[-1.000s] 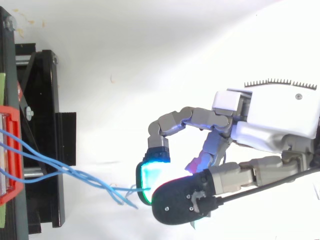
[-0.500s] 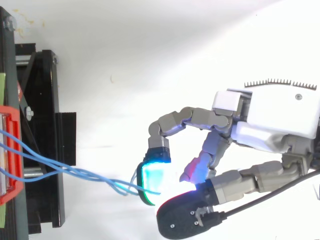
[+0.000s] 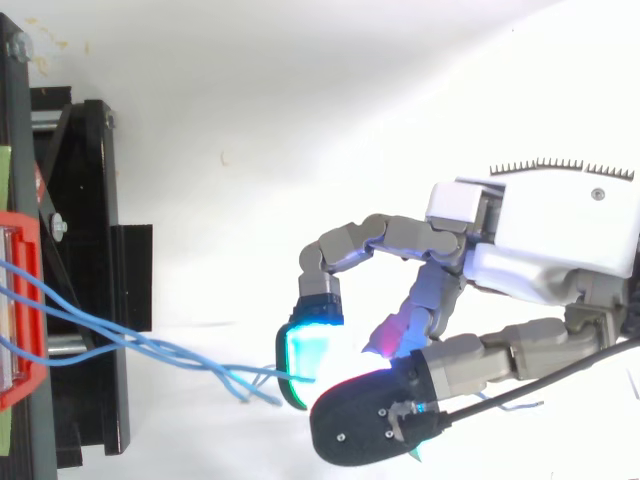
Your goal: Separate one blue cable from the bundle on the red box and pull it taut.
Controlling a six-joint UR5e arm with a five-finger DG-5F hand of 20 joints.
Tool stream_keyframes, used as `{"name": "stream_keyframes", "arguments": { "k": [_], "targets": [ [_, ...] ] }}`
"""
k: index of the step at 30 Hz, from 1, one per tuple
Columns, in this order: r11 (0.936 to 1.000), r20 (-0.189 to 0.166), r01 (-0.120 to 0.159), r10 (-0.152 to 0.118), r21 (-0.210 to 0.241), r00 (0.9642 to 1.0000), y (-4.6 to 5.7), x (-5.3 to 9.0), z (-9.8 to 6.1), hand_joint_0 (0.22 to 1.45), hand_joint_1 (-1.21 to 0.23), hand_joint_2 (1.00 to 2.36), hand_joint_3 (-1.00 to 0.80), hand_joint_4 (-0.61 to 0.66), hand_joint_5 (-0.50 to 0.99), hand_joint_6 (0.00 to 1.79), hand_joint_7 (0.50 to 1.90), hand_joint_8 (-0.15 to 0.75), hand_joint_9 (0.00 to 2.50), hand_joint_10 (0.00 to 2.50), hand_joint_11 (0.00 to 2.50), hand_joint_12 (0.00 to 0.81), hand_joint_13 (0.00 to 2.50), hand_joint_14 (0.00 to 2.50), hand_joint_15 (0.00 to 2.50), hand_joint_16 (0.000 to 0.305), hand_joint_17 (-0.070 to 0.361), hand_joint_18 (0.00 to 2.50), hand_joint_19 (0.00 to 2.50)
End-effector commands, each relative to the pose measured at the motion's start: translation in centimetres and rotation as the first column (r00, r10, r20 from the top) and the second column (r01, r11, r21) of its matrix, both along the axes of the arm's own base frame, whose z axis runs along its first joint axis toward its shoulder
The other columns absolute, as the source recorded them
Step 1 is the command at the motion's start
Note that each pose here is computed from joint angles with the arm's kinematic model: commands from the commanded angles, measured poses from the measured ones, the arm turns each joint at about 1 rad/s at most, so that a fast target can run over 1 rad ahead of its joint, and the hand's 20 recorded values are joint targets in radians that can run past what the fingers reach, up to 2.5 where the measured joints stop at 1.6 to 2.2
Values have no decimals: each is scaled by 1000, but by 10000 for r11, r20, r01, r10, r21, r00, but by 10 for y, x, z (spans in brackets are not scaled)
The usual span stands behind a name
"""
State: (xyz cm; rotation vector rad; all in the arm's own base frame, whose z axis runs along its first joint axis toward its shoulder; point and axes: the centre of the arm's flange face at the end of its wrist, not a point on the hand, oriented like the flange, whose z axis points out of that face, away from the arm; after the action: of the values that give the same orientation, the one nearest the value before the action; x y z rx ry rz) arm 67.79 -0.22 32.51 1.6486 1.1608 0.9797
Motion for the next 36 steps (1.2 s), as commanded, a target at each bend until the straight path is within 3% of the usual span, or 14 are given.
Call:
{"name": "stream_keyframes", "arguments": {
  "k": [1, 7, 22, 27, 29, 30, 35, 36],
  "targets": [
    [10000, 6, 4, -4, -3, 10000, 0, 0, 1, 591, -658, 1007, -109, 56, -3, 721, 1342, 365, 1558, 17, 598, 419, 1079, 11, 404, 57, 127, 1128, 605],
    [10000, 3, -16, 16, -17, 10000, 1, 0, 1, 592, -729, 1009, -66, 31, 12, 697, 1383, 366, 1536, 15, 545, 411, 1071, 11, 398, 55, 124, 1134, 591],
    [9993, -72, -143, 141, -349, 9999, 3, 0, 1, 595, -789, 1007, -14, 38, 33, 661, 1471, 356, 1203, 12, 393, 436, 965, 12, 396, 59, 133, 1114, 554],
    [9966, -204, -333, 318, -755, 9993, 4, 0, 0, 594, -801, 1005, -12, 36, 36, 656, 1481, 340, 1041, 6, 284, 436, 868, 10, 395, 60, 136, 1051, 534],
    [9906, -335, -518, 479, -1265, 9983, 5, 0, -1, 594, -803, 1005, -13, 37, 36, 654, 1483, 344, 1000, 6, 250, 439, 852, 9, 389, 61, 136, 1035, 521],
    [9906, -335, -518, 479, -1265, 9983, 5, 0, -1, 595, -803, 1005, -17, 37, 37, 651, 1491, 344, 983, 5, 238, 438, 839, 9, 382, 61, 136, 1031, 521],
    [9715, -207, -588, 556, -2296, 9982, 6, 4, 3, 596, -806, 1004, -22, 39, 38, 640, 1500, 333, 870, 2, 113, 457, 779, 7, 304, 63, 142, 1001, 442],
    [9715, -207, -588, 556, -2296, 9982, 6, 4, 3, 597, -807, 1004, -26, 44, 38, 634, 1510, 328, 852, 1, 88, 459, 761, 7, 289, 63, 142, 987, 425]
  ]
}}
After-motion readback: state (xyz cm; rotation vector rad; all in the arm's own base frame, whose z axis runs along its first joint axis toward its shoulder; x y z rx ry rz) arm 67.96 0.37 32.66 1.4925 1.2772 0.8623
